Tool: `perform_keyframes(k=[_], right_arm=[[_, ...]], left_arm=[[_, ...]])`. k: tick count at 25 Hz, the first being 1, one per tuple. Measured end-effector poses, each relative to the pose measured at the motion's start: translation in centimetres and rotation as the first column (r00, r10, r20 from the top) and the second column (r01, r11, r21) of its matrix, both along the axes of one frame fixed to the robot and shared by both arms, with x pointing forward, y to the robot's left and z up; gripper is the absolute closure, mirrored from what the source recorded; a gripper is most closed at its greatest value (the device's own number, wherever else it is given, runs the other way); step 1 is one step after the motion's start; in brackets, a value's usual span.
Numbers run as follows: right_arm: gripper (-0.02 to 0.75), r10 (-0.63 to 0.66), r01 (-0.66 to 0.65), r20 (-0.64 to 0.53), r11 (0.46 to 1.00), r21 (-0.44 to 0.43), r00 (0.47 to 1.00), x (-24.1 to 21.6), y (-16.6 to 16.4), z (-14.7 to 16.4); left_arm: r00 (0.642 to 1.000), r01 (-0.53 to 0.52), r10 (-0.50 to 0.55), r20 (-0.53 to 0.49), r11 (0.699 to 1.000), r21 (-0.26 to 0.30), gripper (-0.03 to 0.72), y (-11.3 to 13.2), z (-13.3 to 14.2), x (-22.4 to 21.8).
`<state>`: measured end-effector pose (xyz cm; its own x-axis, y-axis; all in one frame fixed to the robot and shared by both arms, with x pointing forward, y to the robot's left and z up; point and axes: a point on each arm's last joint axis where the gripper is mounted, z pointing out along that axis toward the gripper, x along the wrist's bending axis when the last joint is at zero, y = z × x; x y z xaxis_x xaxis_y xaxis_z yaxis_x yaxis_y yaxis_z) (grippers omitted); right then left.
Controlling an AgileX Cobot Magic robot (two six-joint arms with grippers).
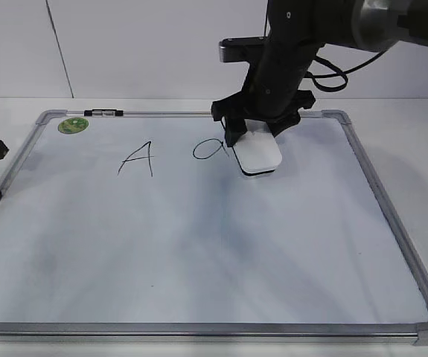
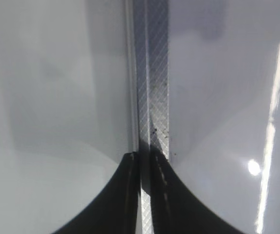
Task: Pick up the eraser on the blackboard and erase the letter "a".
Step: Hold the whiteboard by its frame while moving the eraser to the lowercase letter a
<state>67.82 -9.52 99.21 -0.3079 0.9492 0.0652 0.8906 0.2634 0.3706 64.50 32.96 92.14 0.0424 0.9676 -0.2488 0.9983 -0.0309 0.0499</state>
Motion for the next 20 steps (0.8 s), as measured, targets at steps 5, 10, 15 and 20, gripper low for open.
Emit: perform_keyframes(k=[5,10,15,20], right_arm=[[0.188,-0.002,0.001,0.048,1.000,0.023,0.999,0.4,0.2,0.2],[0.188,-0.003,0.001,0.046,1.000,0.024,0.999,0.7,0.3,-0.8],[0.188,-0.003,0.002,0.043,1.000,0.023,0.999,1.6,0.7,-1.8],[0.188,0.002,-0.003,0.052,1.000,0.028,0.999,2.3,1.2,-1.8]], left_arm=[[1.000,0.000,0.000,0.000,1.000,0.000,0.670,0.0,0.0,0.0],[1.000,0.000,0.000,0.000,1.000,0.000,0.670,0.0,0.0,0.0],[1.000,0.000,0.000,-0.002,1.000,0.000,0.670,0.0,0.0,0.0],[1.000,0.000,0.000,-0.002,1.000,0.000,0.670,0.0,0.0,0.0]])
